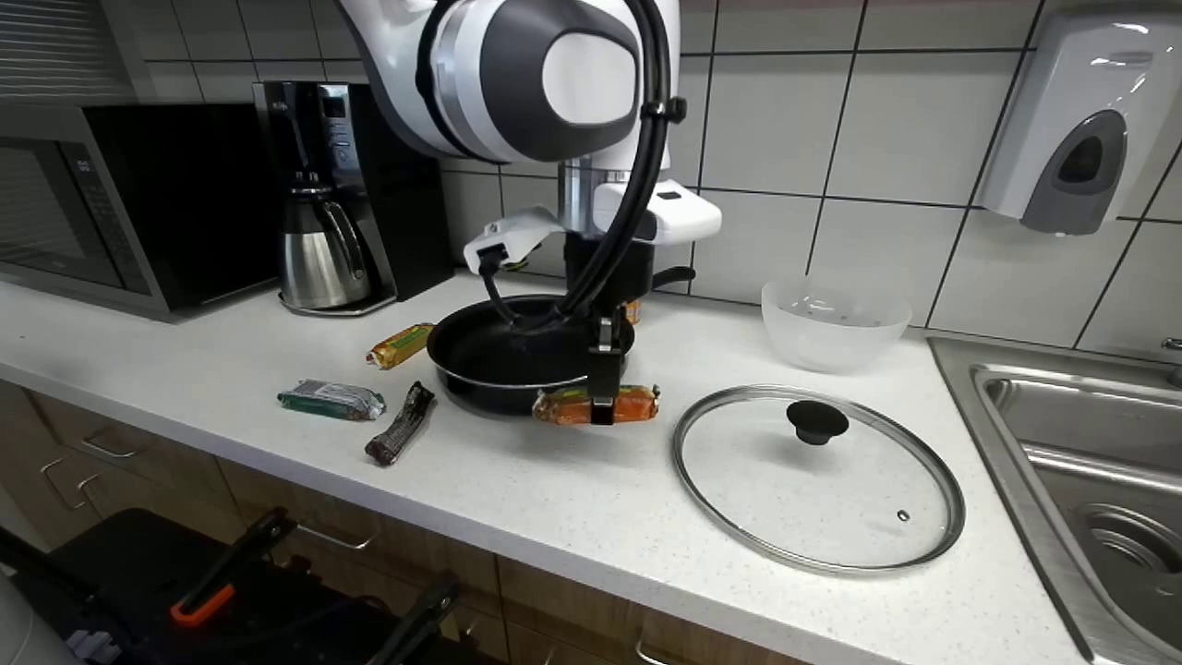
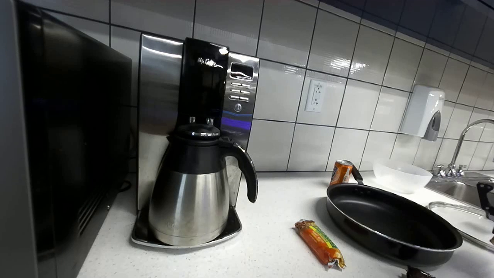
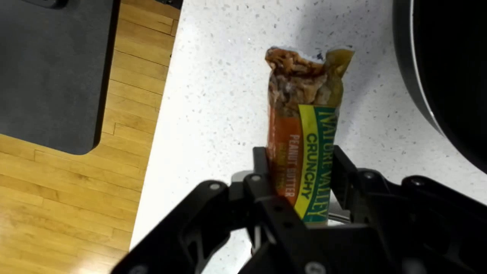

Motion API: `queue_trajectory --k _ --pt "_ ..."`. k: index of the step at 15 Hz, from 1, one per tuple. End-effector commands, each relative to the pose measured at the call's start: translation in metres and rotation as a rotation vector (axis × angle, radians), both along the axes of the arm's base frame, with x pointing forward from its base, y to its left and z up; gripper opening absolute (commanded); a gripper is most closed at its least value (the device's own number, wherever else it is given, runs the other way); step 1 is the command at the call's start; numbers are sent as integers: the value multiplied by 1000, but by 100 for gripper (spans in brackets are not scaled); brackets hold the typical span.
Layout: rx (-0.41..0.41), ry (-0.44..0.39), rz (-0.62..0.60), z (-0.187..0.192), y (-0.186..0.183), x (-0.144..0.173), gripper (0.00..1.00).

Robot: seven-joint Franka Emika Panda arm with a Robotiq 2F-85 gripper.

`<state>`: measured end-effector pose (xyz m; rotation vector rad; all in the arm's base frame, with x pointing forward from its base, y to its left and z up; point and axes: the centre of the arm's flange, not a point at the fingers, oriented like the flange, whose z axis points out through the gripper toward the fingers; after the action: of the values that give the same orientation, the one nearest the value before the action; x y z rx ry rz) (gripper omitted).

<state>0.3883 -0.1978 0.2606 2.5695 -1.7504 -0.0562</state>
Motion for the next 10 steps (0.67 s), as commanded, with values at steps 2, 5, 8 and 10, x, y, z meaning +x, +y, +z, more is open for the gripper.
queue_trajectory --k 2,5,8,10 --pt "-12 0 58 39 18 22 17" --pt "-17 -9 104 49 26 46 17" --pt "-17 -15 146 55 34 70 17" --pt "-11 -21 173 55 41 85 17"
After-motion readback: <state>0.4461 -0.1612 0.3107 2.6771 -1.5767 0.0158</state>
